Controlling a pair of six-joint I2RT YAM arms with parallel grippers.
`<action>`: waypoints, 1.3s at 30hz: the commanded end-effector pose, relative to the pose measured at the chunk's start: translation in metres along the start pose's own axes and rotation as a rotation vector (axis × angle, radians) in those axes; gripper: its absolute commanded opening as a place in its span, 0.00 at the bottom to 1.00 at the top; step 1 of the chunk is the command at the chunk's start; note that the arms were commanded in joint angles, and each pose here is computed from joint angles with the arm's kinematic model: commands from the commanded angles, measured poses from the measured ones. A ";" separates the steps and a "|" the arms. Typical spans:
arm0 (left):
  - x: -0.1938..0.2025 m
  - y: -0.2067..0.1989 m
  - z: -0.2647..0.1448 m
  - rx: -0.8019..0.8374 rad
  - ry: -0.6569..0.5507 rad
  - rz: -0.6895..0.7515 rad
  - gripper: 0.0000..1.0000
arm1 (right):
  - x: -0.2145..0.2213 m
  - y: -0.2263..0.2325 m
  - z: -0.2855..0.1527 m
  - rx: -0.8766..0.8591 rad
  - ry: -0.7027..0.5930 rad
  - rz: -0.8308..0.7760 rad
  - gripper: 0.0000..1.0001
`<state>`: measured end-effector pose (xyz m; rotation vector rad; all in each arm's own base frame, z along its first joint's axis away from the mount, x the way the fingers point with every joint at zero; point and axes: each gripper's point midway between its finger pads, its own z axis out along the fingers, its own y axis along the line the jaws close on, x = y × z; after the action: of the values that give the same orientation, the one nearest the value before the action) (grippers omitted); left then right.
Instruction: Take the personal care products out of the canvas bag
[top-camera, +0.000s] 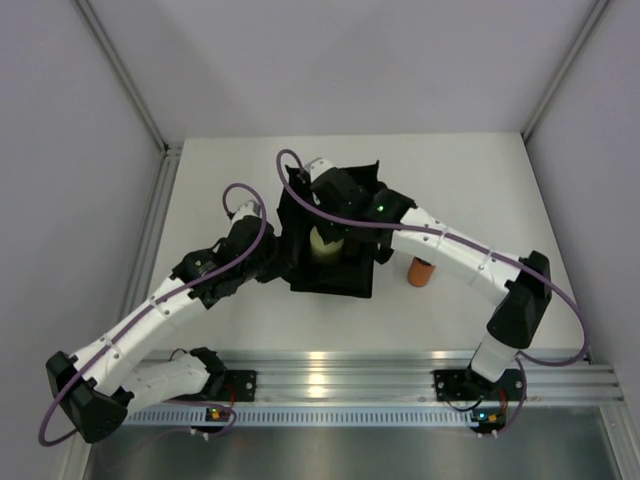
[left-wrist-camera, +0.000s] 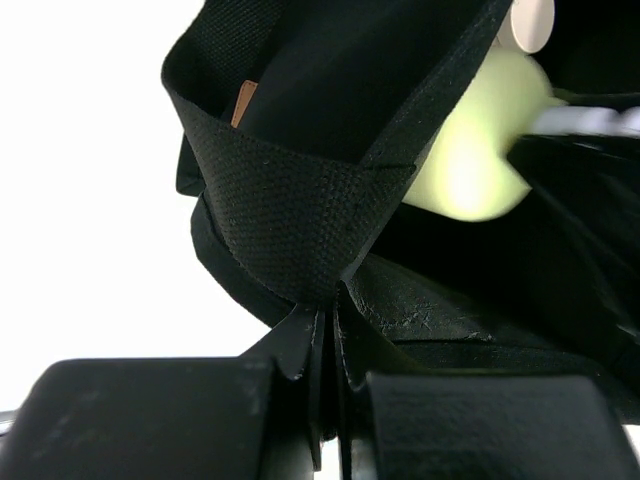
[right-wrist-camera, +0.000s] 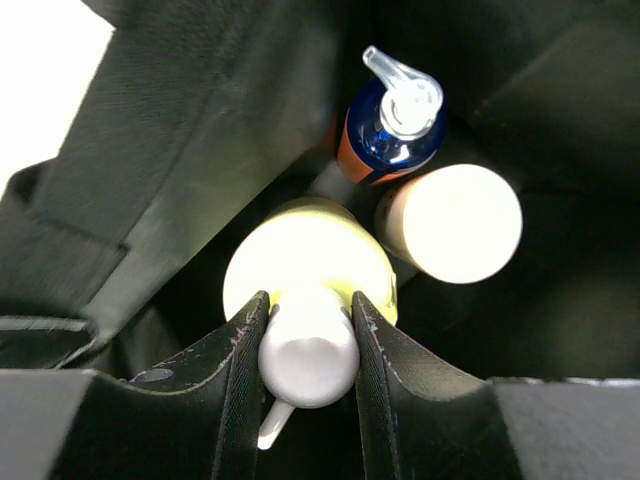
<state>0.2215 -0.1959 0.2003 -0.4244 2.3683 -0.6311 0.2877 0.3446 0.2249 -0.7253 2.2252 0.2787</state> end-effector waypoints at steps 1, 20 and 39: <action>0.001 0.008 0.005 -0.033 -0.007 0.019 0.00 | -0.089 0.005 -0.081 -0.096 -0.323 0.026 0.00; -0.003 0.008 0.009 -0.055 -0.021 0.017 0.00 | -0.134 -0.010 -0.172 -0.124 -0.505 -0.044 0.00; -0.002 0.010 0.008 -0.054 -0.024 -0.003 0.00 | -0.158 -0.060 -0.249 0.032 -0.654 0.029 0.00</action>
<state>0.2248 -0.1946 0.1951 -0.4368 2.3743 -0.5996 0.2699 0.2929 0.4097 -0.6943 1.8673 0.3391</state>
